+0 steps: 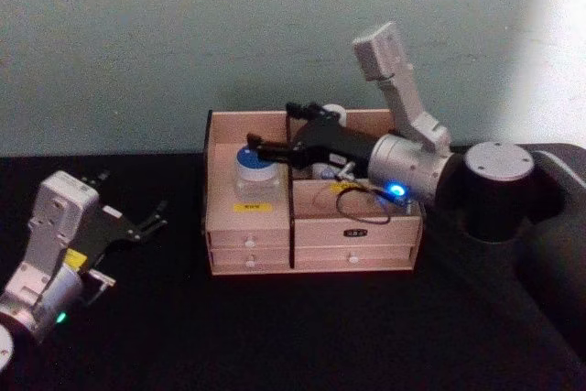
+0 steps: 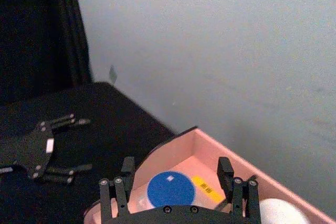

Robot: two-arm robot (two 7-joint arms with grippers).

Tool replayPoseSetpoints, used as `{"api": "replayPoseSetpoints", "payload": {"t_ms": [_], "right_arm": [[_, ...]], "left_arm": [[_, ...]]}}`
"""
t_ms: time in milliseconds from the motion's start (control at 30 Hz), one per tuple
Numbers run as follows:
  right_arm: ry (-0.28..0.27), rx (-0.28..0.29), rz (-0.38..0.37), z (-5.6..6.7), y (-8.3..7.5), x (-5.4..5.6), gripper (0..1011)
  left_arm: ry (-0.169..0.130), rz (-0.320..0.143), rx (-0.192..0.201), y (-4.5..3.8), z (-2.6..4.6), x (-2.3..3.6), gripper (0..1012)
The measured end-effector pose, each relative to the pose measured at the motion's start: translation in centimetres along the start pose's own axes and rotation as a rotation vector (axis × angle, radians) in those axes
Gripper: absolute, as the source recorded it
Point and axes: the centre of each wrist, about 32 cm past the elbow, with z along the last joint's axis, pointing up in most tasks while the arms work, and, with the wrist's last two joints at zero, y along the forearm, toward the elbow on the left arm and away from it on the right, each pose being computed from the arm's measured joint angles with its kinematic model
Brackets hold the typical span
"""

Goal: Pick up the facial cleanser and watermelon frost from the table and place them into the tiered storage box.

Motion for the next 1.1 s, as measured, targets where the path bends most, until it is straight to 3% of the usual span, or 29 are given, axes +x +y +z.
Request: {"api": "replayPoseSetpoints", "payload": {"t_ms": [233, 533, 667, 867, 1100], "right_arm": [[-0.019, 0.073, -0.104, 0.9, -3.1, 0.0, 1002], [-0.021, 0.129, -0.286, 0.6, -7.2, 0.4, 1002], [-0.021, 0.148, -0.404, -0.1, -9.2, 0.6, 1002], [-0.034, 0.149, -0.550, -1.4, -11.0, 0.6, 1002], [-0.045, 0.127, -0.666, -3.2, -11.6, 0.3, 1002]], "left_arm": [[0.000, 0.000, 0.000, 0.00, 0.00, 0.00, 1001], [0.000, 0.000, 0.000, 0.00, 0.00, 0.00, 1001], [0.000, 0.000, 0.000, 0.00, 0.00, 0.00, 1001], [0.000, 0.000, 0.000, 0.00, 0.00, 0.00, 1001], [0.000, 0.000, 0.000, 0.00, 0.00, 0.00, 1001]]}}
